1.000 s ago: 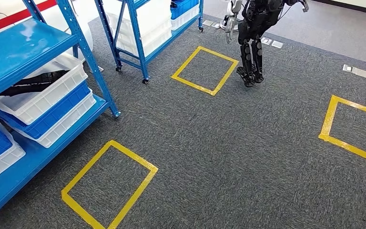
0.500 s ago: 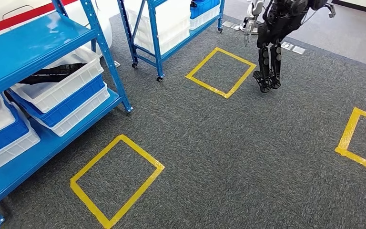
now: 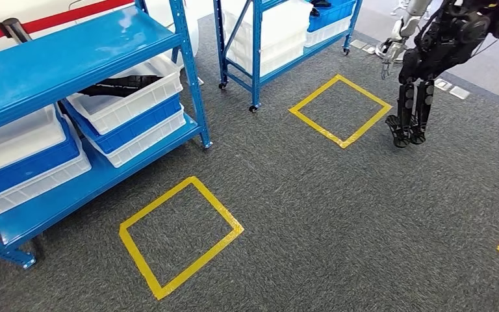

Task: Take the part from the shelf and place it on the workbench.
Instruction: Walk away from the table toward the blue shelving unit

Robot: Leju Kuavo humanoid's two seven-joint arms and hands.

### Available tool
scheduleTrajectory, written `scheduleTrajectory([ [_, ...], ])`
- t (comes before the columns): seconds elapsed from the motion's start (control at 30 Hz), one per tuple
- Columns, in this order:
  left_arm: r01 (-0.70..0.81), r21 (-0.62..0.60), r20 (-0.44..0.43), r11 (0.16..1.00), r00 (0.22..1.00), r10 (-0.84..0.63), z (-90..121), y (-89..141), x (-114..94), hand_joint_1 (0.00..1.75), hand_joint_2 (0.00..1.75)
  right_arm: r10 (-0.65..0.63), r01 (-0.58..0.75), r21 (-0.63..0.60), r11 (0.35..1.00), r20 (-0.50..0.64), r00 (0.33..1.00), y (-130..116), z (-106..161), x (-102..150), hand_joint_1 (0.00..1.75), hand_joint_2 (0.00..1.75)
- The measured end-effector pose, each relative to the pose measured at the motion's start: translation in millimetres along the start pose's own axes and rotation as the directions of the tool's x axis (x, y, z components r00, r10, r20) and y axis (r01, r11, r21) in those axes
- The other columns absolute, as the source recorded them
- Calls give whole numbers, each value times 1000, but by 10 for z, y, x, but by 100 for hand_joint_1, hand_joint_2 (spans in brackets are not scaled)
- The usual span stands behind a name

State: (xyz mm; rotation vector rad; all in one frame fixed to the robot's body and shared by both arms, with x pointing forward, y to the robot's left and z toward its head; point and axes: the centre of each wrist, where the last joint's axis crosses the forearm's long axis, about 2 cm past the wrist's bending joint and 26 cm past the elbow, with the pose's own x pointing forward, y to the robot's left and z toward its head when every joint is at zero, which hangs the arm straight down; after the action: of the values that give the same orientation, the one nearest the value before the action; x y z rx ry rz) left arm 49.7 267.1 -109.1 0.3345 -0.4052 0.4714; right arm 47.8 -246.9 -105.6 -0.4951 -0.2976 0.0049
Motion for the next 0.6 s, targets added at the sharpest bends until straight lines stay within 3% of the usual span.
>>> scheduleTrajectory([
  [0.6,-35,67,5,997,999,35,-14,27,20,0,0,23,-23,15,1000,33,999,60,26,86,0,0],
])
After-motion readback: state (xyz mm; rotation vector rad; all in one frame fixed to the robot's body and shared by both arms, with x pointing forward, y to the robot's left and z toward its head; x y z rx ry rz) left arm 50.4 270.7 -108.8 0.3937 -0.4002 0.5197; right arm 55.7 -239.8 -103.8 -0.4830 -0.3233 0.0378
